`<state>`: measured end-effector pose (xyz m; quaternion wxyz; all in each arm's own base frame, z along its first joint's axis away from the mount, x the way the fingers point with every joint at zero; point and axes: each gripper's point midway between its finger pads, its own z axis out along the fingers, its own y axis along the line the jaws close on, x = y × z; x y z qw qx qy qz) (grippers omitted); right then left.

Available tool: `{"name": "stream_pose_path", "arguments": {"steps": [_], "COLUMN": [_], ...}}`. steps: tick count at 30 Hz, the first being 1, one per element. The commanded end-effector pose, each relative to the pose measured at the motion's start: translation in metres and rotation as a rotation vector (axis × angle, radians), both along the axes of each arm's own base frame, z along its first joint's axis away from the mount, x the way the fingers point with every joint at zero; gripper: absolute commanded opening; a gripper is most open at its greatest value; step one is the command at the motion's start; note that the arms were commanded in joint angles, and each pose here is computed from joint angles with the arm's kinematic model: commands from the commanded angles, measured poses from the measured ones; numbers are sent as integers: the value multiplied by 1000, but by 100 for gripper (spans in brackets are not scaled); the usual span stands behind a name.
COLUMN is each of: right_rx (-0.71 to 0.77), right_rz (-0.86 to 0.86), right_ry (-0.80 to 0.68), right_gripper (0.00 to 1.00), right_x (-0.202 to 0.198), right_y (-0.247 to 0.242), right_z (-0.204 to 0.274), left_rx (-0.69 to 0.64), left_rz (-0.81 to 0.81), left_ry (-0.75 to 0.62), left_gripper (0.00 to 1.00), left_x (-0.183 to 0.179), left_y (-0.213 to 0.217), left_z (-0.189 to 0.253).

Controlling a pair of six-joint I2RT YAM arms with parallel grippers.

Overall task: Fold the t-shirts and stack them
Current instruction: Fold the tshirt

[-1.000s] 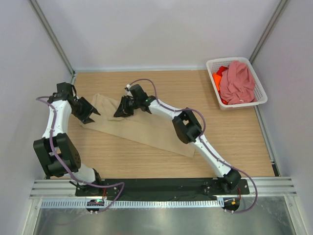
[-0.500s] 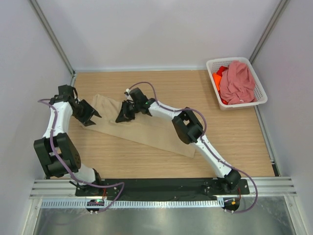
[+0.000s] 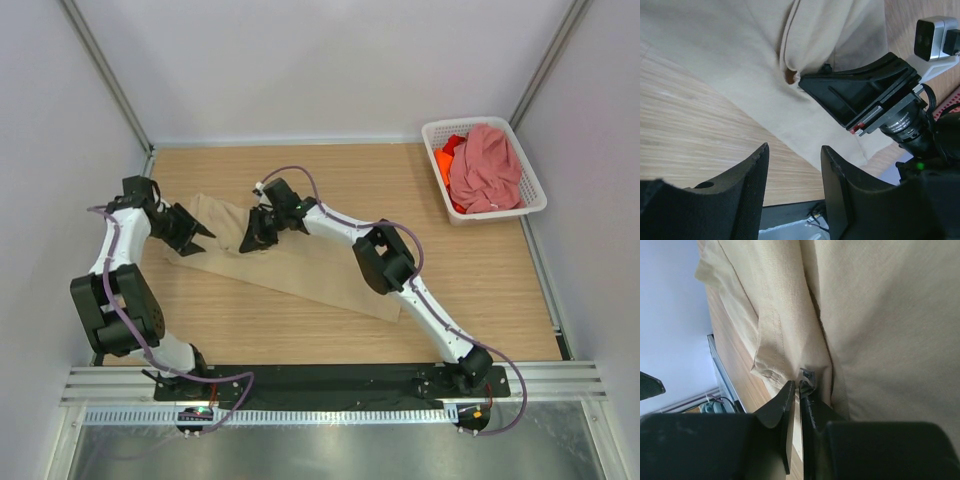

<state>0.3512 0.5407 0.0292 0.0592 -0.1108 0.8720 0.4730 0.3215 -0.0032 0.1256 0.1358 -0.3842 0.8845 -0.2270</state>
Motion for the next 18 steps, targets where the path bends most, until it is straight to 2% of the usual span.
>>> {"name": "stream_pose_path", "arguments": {"steps": [1,4,12,18], "right_rx": [-61,-53,-92,-136], "right_rz": [43,60,-15,-32], "right_ry": [-9,-49,-68,-155], "right_gripper": [17,20,29,45], "right_x": [-9,-3,22,28], "right_y": [-6,-7,-47,-92], "right_z": [-6,14,64,119], "left_rx": [-118,-133,-15,-24], "left_rz": [-14,1,37,97], "left_ry": [-32,-12,12,46], "left_gripper": [47,45,47,50], "left_x": [13,15,-4,-32], "left_y": [-16,-16,1,26], "left_z": [-3,-11,-12,-20]}}
